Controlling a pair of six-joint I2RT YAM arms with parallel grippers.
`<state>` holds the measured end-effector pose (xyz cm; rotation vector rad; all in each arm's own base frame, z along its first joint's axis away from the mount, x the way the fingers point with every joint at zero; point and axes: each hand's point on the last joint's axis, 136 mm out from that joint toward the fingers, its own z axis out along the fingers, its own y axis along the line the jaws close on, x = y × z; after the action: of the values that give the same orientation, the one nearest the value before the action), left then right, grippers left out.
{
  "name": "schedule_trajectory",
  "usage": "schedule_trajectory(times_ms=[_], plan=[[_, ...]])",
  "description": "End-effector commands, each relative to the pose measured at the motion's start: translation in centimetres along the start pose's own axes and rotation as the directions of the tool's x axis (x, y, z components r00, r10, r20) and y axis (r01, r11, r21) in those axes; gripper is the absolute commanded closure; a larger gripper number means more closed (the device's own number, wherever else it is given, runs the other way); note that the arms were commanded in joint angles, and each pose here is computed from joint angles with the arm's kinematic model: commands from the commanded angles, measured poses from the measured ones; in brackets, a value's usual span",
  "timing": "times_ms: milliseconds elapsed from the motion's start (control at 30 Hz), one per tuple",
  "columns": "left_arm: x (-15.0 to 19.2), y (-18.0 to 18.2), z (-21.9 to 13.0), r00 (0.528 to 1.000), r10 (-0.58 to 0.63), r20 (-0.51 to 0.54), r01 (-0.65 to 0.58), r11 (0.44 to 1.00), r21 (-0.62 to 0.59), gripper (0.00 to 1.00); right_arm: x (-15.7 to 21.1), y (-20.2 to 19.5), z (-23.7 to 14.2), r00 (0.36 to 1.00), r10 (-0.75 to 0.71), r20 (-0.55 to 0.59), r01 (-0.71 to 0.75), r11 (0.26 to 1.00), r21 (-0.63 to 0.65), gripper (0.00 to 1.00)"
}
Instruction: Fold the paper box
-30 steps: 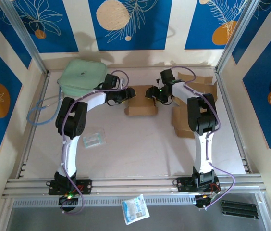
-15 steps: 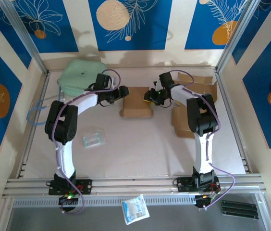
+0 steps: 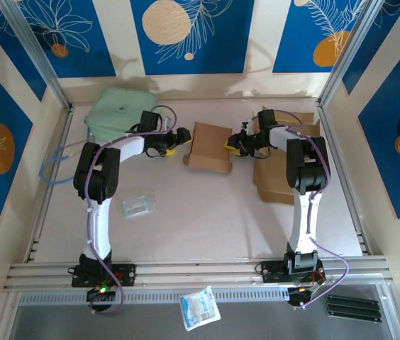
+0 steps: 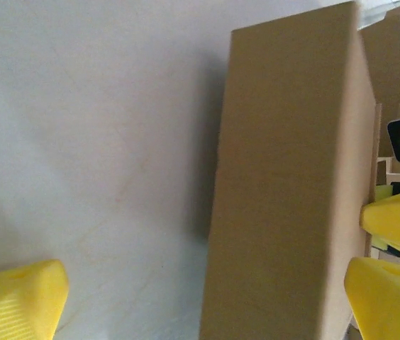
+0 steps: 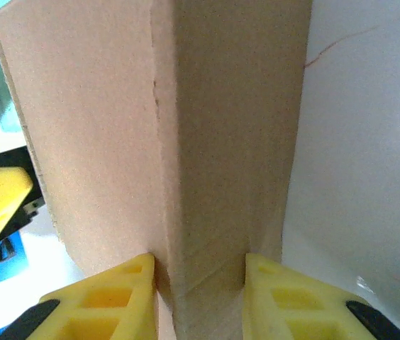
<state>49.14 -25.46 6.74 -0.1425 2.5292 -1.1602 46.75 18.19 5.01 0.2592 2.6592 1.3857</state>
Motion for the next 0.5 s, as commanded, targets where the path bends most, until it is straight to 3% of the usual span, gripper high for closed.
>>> schedule_trajectory(times_ms=[0,233,400,467], plan=[[-0.4,-2.4,1.6,0.999,0.019,-0.027,-0.016,0.995,0.103,0.0,1.6,-2.3,1.0,0.995,0.068,-0.067,-0.066,0.997,0.033,0.71],[0.4,-5.6,4.3,0.996,0.014,-0.083,0.008,0.965,0.262,0.0,1.4,-2.7,0.9,0.996,0.069,-0.064,-0.067,0.997,0.028,0.73],[1.3,-6.0,5.5,0.994,0.006,-0.11,0.02,0.971,0.238,0.01,1.4,-2.8,0.9,0.996,0.066,-0.063,-0.064,0.997,0.036,0.73],[1.4,-7.0,5.4,0.994,0.004,-0.113,0.027,0.963,0.267,0.05,1.3,-2.8,0.8,0.996,0.064,-0.06,-0.062,0.997,0.041,0.73]])
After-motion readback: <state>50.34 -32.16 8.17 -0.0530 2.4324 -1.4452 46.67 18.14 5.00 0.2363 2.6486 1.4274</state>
